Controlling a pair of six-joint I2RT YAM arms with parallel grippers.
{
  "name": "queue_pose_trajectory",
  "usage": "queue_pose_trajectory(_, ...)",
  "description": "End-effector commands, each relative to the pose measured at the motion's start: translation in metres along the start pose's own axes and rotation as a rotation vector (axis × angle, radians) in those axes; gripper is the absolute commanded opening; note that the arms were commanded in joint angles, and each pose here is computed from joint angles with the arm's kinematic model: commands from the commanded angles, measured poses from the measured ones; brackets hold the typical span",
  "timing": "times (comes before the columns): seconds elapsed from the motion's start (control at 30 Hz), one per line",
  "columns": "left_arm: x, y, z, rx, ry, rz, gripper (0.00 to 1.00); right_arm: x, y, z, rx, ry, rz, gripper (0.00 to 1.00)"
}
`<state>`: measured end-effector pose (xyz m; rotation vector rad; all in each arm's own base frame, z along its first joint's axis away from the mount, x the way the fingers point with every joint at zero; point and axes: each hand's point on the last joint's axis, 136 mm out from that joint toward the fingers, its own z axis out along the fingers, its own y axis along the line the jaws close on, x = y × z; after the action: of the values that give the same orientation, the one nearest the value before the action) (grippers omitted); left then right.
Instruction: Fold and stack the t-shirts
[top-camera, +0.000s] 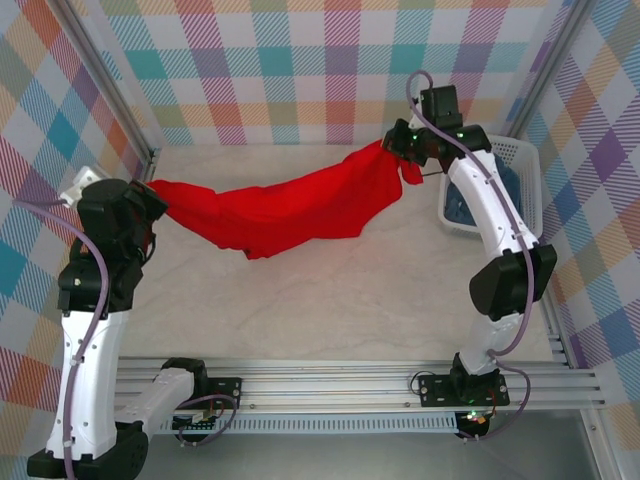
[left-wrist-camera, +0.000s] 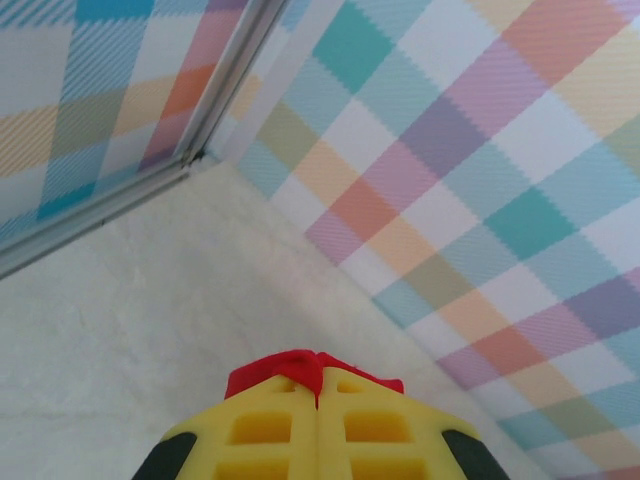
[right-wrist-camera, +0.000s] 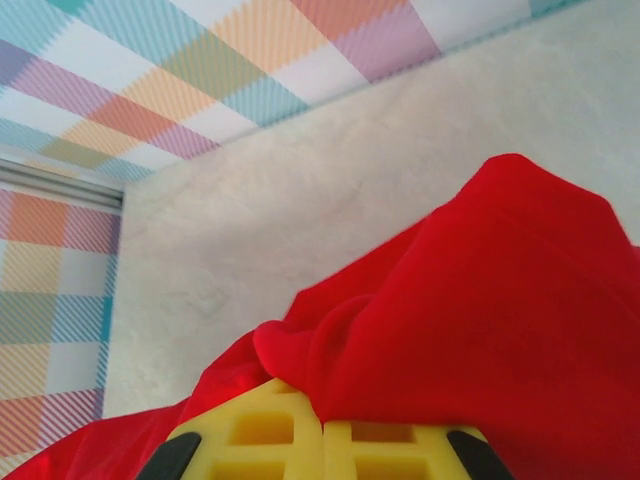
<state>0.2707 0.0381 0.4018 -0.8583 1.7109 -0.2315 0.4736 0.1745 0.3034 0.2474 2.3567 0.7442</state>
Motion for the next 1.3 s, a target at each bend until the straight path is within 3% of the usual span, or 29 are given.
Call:
queue_pose_trajectory(0.0, 0.008, 0.013, 0.003, -0.025, 0.004, 0.002, 0.0, -0.001, -0.002, 0.01, -0.018, 0.002, 0.025, 0.0)
queue_pose_trajectory(0.2, 0.07, 0.031, 0.061, -0.107, 0.16, 0.006, 0.0, 0.01, -0.021, 0.091, -0.007, 0.153, 0.086, 0.0)
queue_pose_trajectory(0.33, 0.061, 0.032, 0.096, -0.152, 0.153, -0.072, 0.0, -0.011, -0.016, 0.147, -0.077, 0.148, 0.07, 0.0)
queue_pose_trajectory(0.43, 0.033, 0.011, 0.108, -0.119, 0.105, -0.075, 0.0, -0.039, 0.009, 0.152, -0.159, 0.049, -0.002, 0.0)
queue_pose_trajectory(0.57, 0.015, -0.007, 0.102, -0.085, 0.094, -0.066, 0.0, -0.062, 0.028, 0.119, -0.175, -0.05, -0.028, 0.0)
queue_pose_trajectory(0.73, 0.013, 0.003, 0.076, -0.09, 0.074, -0.104, 0.0, -0.058, 0.033, 0.061, -0.16, -0.123, -0.04, 0.0)
queue_pose_trajectory(1.07, -0.009, 0.024, 0.001, -0.051, -0.045, -0.165, 0.0, 0.015, 0.033, -0.059, -0.226, -0.173, -0.041, 0.0)
queue_pose_trajectory(1.27, -0.022, 0.024, -0.03, 0.007, -0.113, -0.152, 0.0, 0.043, 0.034, -0.133, -0.278, -0.275, -0.06, 0.0)
